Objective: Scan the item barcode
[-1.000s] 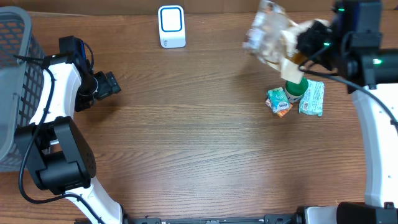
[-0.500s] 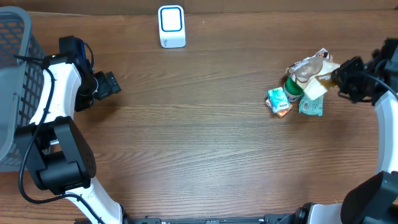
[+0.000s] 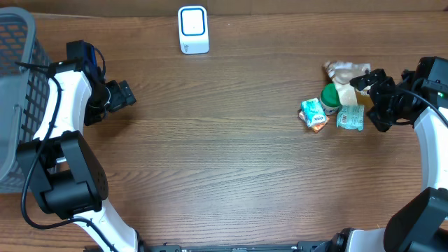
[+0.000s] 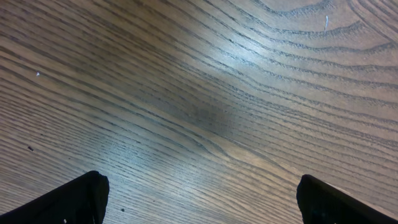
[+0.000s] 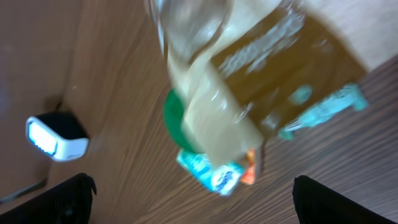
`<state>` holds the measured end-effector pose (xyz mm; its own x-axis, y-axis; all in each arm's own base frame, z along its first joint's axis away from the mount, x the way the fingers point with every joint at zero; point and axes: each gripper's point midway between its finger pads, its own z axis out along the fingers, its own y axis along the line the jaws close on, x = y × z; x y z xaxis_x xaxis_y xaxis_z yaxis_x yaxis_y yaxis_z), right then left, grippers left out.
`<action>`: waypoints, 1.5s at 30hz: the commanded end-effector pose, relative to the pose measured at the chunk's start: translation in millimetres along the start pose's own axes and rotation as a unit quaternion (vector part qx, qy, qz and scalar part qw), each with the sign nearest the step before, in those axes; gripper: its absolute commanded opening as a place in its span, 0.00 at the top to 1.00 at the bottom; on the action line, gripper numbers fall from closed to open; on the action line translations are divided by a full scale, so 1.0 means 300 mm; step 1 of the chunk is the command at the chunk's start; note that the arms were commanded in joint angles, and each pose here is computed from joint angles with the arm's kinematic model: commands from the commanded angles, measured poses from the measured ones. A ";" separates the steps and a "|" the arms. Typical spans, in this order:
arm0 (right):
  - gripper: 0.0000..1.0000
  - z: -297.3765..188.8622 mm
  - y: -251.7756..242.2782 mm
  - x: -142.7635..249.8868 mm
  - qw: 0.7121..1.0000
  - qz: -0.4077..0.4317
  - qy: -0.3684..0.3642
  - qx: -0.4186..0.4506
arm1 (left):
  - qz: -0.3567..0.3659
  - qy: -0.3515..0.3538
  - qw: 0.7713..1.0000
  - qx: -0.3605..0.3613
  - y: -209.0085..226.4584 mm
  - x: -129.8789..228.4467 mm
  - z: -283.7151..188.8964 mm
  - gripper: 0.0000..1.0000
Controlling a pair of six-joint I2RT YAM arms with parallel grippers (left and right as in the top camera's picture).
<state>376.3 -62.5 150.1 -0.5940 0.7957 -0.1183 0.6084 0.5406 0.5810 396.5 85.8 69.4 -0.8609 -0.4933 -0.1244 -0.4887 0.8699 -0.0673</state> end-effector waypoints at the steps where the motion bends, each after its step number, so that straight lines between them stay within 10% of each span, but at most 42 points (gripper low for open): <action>1: 0.00 -0.042 0.087 0.047 0.997 -0.024 0.028 -0.066 | -0.004 -0.024 1.000 0.001 0.010 -0.030 -0.051 0.01; 21: 0.00 -0.586 0.404 0.546 0.906 -0.340 -0.042 -0.249 | -0.004 -0.024 1.000 0.001 0.010 -0.030 -0.051 0.00; 37: 0.00 -0.623 0.311 0.434 0.897 -0.386 -0.170 -0.135 | -0.004 -0.024 1.000 0.001 0.010 -0.030 -0.051 0.01; 45: 0.00 -0.704 0.392 0.425 0.780 -0.520 -0.302 -0.171 | -0.004 -0.024 1.000 0.001 0.010 -0.030 -0.051 0.00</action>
<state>270.7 42.9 372.1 -0.3616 0.1506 -0.9201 -0.2282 0.9426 0.2439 396.5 85.8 69.4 -0.8609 -0.4933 -0.1244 -0.4887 0.8699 -0.0673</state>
